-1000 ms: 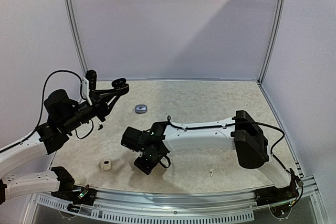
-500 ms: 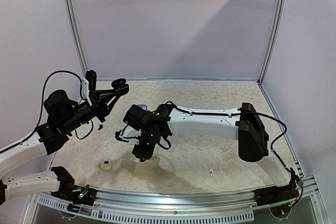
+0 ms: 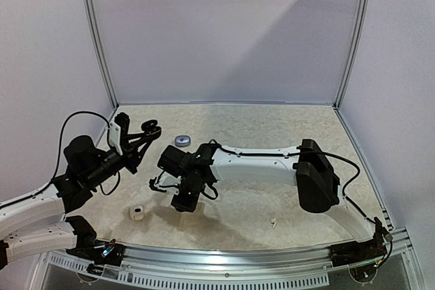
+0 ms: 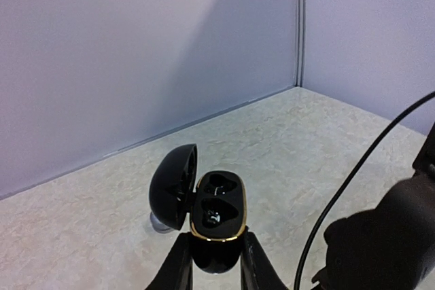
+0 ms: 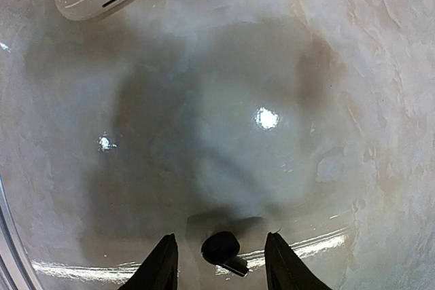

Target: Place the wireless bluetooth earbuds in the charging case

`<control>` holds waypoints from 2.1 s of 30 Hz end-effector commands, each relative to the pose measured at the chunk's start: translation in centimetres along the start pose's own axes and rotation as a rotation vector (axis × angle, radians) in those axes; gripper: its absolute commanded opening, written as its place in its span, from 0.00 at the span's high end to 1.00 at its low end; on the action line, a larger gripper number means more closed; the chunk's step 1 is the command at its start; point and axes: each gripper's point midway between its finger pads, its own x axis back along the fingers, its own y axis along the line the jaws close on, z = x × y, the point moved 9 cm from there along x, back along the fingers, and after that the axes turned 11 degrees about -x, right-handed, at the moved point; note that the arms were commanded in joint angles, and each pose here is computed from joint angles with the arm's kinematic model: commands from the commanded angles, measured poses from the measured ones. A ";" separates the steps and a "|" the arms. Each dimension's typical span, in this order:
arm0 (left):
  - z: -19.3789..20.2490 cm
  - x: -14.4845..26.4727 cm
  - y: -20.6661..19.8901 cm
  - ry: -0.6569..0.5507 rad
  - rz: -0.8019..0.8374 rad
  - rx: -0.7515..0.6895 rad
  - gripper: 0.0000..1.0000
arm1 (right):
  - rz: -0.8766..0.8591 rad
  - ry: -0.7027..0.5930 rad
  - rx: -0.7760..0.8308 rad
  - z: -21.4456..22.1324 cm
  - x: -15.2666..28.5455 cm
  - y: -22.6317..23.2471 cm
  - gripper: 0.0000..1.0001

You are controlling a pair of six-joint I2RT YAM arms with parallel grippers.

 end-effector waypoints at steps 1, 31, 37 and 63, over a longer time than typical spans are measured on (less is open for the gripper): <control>-1.3 1.9 0.1 -0.101 -0.053 -0.163 1.00 | -0.017 0.027 -0.027 0.6 -1.5 0.1 0.57; -1.3 4.2 -0.1 -0.039 -0.046 -0.225 1.00 | 0.003 -0.028 -0.268 -0.8 2.0 -1.0 1.00; -2.0 3.3 -0.4 -0.143 -0.029 -0.303 1.00 | -0.029 -0.341 -0.486 -3.8 11.7 -3.2 1.00; -5.6 0.4 -0.6 -0.580 -0.059 -0.113 1.00 | -0.396 -1.433 -0.470 -9.8 29.5 2.0 1.00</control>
